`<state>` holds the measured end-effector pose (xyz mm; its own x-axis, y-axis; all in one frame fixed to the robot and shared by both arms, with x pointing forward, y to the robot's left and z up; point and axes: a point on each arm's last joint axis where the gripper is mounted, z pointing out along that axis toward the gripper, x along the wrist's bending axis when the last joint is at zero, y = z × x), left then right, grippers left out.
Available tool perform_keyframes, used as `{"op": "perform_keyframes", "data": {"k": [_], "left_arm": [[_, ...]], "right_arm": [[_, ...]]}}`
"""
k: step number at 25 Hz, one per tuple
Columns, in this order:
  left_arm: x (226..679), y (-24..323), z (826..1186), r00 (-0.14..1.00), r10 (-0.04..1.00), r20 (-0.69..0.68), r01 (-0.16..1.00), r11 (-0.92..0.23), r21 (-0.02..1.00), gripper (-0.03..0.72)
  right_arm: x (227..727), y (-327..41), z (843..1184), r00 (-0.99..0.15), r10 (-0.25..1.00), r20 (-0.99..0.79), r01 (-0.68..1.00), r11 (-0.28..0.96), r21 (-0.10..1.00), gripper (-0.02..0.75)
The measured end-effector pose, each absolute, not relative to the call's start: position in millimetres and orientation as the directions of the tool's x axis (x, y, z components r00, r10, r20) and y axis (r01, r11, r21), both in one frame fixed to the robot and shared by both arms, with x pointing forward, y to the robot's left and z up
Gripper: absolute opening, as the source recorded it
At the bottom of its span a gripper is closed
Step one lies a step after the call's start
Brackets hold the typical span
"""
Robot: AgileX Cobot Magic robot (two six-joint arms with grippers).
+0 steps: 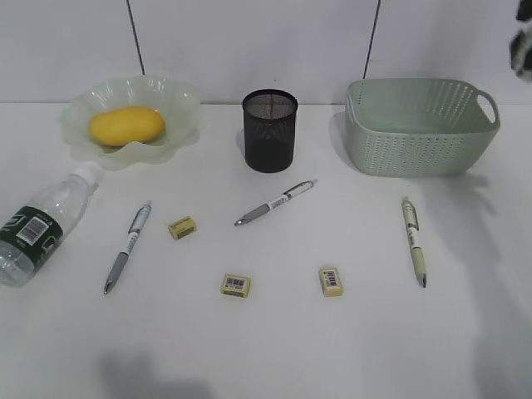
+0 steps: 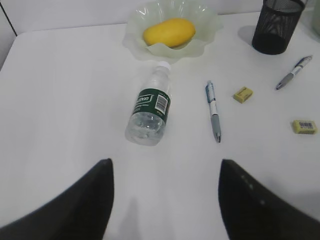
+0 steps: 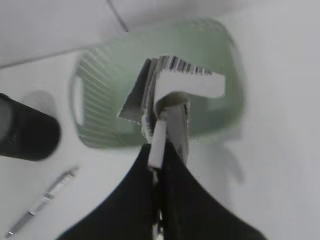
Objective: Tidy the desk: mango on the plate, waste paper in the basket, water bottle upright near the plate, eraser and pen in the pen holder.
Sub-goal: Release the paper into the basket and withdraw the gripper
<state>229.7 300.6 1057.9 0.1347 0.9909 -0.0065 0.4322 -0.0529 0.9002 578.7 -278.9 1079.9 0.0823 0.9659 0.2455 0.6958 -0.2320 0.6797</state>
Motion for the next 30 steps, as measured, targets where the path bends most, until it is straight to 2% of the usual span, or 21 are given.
{"op": "perform_keyframes", "data": {"k": [4, 7, 13, 18, 20, 24, 25, 27, 30], "left_arm": [[229.7, 300.6, 1057.9, 0.135, 0.991, -0.006, 0.432, -0.053, 0.9, 0.498], [229.7, 300.6, 1057.9, 0.135, 0.991, -0.006, 0.432, -0.053, 0.9, 0.498], [229.7, 300.6, 1057.9, 0.135, 0.991, -0.006, 0.432, -0.053, 0.9, 0.498], [229.7, 300.6, 1057.9, 0.135, 0.991, -0.006, 0.432, -0.053, 0.9, 0.498], [229.7, 300.6, 1057.9, 0.135, 0.991, -0.006, 0.432, -0.053, 0.9, 0.498], [229.7, 300.6, 1057.9, 0.135, 0.991, -0.006, 0.432, -0.053, 0.9, 0.498], [229.7, 300.6, 1057.9, 0.135, 0.991, -0.006, 0.432, -0.053, 0.9, 0.498], [229.7, 300.6, 1057.9, 0.135, 0.991, -0.006, 0.432, -0.053, 0.9, 0.498], [229.7, 300.6, 1057.9, 0.135, 0.991, -0.006, 0.432, -0.053, 0.9, 0.498]], "right_arm": [[610.3, -252.3, 1078.3, 0.01, 0.968, 0.25, 0.699, -0.186, 0.691, 0.014], [636.0, -237.1, 1061.5, -0.015, 0.969, 0.246, 0.723, -0.159, 0.672, 0.014], [670.0, -228.5, 1024.6, -0.01, 0.972, 0.235, 0.776, -0.141, 0.615, 0.014], [678.2, -227.2, 991.8, 0.003, 0.975, 0.22, 0.828, -0.126, 0.546, 0.029], [679.2, -227.1, 987.3, 0.002, 0.976, 0.216, 0.833, -0.121, 0.54, 0.116], [681.3, -227.6, 988.4, -0.008, 0.979, 0.206, 0.818, -0.112, 0.564, 0.518], [681.5, -228.2, 988.4, -0.013, 0.981, 0.195, 0.817, -0.102, 0.568, 0.576], [681.4, -229.3, 988.1, -0.023, 0.985, 0.173, 0.817, -0.081, 0.571, 0.61], [679.9, -231.0, 990.0, -0.041, 0.99, 0.135, 0.835, -0.041, 0.549, 0.618]]}}
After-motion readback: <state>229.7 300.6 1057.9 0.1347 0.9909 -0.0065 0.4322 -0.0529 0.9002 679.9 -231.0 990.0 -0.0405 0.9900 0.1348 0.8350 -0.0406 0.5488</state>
